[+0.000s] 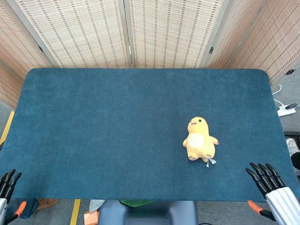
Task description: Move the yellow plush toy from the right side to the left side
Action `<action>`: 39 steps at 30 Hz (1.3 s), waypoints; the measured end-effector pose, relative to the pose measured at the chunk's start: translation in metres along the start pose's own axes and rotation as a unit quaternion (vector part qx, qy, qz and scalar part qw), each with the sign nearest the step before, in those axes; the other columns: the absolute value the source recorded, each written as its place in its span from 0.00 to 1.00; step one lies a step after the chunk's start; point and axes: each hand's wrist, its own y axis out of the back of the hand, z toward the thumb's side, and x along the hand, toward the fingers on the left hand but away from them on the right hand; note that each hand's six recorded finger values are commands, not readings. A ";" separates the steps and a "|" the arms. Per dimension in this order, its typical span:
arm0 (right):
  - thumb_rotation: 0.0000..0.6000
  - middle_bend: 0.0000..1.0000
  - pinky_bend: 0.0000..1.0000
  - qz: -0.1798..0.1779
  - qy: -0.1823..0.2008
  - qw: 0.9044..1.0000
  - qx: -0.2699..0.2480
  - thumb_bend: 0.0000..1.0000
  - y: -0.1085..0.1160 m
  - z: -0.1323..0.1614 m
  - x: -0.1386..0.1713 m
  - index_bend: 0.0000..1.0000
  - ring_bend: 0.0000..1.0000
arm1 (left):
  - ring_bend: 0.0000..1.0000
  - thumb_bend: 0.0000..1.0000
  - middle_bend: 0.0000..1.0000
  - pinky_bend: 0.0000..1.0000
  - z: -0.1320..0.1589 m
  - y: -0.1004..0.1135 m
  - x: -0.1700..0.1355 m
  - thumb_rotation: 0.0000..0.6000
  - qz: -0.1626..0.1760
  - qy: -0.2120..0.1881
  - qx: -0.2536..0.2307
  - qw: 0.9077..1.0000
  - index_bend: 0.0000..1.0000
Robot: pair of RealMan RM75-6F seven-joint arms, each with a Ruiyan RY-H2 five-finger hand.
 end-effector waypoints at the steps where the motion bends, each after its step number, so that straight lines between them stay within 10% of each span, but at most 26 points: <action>1: 1.00 0.00 0.00 0.001 0.000 1.000 0.000 0.11 -0.001 0.000 -0.001 0.00 0.00 | 0.00 0.30 0.00 0.17 0.000 0.000 0.000 1.00 0.000 0.000 0.000 1.000 0.00; 10: 1.00 0.00 0.00 0.024 0.015 1.000 0.011 0.11 -0.021 0.006 -0.030 0.00 0.00 | 0.00 0.30 0.00 0.17 -0.002 0.000 0.005 1.00 0.001 0.006 0.004 1.000 0.00; 30: 1.00 0.00 0.00 0.139 0.018 0.988 0.063 0.18 -0.114 0.042 -0.217 0.00 0.00 | 0.00 0.30 0.00 0.18 -0.025 -0.006 0.032 1.00 -0.026 0.050 -0.011 0.998 0.00; 32: 1.00 0.04 0.18 0.138 0.015 0.988 0.074 0.24 -0.119 0.042 -0.225 0.01 0.03 | 0.00 0.30 0.00 0.18 -0.026 -0.007 0.034 1.00 -0.027 0.052 -0.011 0.998 0.00; 36: 1.00 0.59 0.83 0.117 0.013 0.989 0.085 0.45 -0.117 0.042 -0.231 0.49 0.58 | 0.00 0.30 0.00 0.18 -0.028 -0.010 0.038 1.00 -0.034 0.057 -0.009 0.998 0.00; 39: 1.00 0.74 0.93 0.094 0.021 0.991 0.089 0.58 -0.114 0.044 -0.234 0.68 0.70 | 0.00 0.30 0.00 0.18 -0.029 -0.012 0.040 1.00 -0.040 0.059 -0.010 0.997 0.00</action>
